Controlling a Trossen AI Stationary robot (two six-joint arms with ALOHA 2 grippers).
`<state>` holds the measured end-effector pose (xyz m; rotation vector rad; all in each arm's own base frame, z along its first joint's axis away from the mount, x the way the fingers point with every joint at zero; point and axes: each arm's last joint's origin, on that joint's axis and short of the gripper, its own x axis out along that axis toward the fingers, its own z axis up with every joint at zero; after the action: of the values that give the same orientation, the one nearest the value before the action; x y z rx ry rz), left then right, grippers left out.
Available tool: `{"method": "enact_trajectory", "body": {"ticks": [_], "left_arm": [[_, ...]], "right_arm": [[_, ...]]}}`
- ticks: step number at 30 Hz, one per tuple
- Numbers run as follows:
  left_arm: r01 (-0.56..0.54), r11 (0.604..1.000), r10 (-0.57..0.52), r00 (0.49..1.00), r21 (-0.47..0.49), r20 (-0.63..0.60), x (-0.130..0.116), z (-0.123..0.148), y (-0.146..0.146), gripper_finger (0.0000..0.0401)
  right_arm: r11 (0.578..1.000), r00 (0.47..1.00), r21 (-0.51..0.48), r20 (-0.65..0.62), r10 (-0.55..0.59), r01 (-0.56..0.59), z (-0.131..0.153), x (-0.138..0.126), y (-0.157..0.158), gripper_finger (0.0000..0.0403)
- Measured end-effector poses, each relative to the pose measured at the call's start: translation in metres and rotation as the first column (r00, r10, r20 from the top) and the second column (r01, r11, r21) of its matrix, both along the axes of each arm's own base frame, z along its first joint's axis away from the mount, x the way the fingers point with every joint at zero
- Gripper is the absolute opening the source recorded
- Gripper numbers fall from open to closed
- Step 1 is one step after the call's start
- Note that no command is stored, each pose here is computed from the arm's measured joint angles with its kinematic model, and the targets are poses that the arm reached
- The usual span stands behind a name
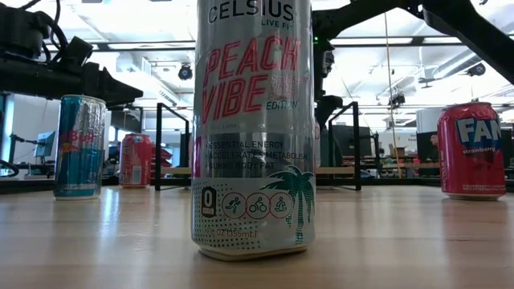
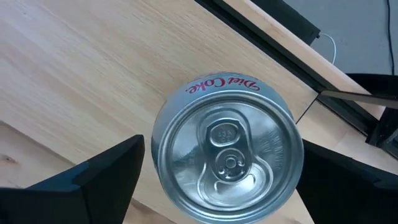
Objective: Place canned beverage on shelf
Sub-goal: Put the top red silver soda can on the shelf
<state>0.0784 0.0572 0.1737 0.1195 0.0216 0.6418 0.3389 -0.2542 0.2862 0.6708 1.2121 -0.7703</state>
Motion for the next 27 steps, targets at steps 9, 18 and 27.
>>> {"method": "enact_trajectory", "body": {"ticks": [9,18,27], "left_arm": [[0.000,1.000,0.000,1.000,0.000,0.000,0.0000,0.0000,0.0000,0.0398],[0.000,1.000,0.000,1.000,0.000,0.000,0.0000,-0.0001,0.0000,0.0398],[0.000,1.000,0.000,1.000,0.000,0.000,0.0000,0.0001,0.0000,0.0398]], "right_arm": [[1.000,1.000,-0.015,0.017,0.008,-0.007,0.0005,0.0017,-0.0013,0.0366],[1.000,1.000,-0.017,0.026,-0.017,0.017,0.0009,0.0021,-0.0017,0.0339],[0.995,0.995,0.019,0.024,-0.099,0.099,0.0010,0.0012,0.0016,0.0295]]}}
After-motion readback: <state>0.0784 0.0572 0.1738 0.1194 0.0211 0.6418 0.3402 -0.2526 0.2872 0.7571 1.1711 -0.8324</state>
